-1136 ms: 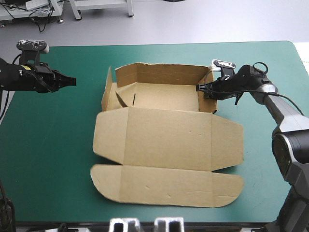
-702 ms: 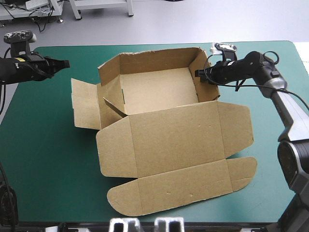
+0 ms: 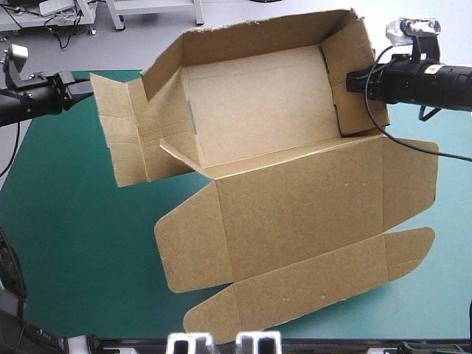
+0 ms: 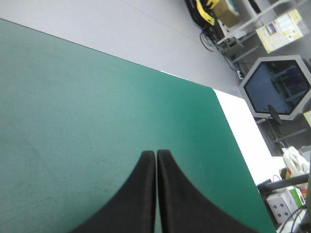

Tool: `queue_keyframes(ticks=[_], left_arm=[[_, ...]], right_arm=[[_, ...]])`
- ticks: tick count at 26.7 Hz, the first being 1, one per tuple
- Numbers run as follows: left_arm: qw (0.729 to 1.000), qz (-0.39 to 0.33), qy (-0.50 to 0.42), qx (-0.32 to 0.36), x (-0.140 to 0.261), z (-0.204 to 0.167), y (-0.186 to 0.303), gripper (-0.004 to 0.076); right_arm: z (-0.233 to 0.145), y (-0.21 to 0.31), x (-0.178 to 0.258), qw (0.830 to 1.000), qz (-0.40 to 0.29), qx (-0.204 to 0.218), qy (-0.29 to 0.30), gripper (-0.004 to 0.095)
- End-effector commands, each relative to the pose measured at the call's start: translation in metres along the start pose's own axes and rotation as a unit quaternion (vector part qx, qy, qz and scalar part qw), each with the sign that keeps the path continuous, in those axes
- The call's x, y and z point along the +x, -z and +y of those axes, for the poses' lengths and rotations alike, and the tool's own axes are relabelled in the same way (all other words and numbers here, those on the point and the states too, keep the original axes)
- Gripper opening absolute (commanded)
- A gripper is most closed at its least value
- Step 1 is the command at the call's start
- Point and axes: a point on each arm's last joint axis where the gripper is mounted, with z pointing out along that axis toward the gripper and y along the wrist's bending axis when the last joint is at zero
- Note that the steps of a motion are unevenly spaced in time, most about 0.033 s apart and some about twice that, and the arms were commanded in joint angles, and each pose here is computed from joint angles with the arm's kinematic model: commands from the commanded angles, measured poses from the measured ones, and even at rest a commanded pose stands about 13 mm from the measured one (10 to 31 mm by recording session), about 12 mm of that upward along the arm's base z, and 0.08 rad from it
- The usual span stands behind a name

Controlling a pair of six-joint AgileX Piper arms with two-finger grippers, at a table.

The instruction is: Fold the box

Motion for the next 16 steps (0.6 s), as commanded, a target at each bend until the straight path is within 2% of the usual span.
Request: queue_keyframes(ticks=[1, 8, 16], left_arm=[[0.996, 0.005, -0.035, 0.077, 0.001, -0.041, 0.003, -0.0001], [0.989, 0.023, -0.058, 0.137, 0.014, -0.084, -0.01, -0.0001], [0.984, 0.008, -0.09, 0.154, 0.024, -0.124, 0.012, -0.0001]], right_arm=[[0.029, 0.038, -0.025, 0.995, -0.096, -0.029, 0.009, -0.0019], [0.048, 0.066, -0.049, 0.987, -0.156, -0.032, 0.036, -0.0019], [0.041, 0.059, -0.051, 0.986, -0.161, -0.023, 0.024, -0.0019]])
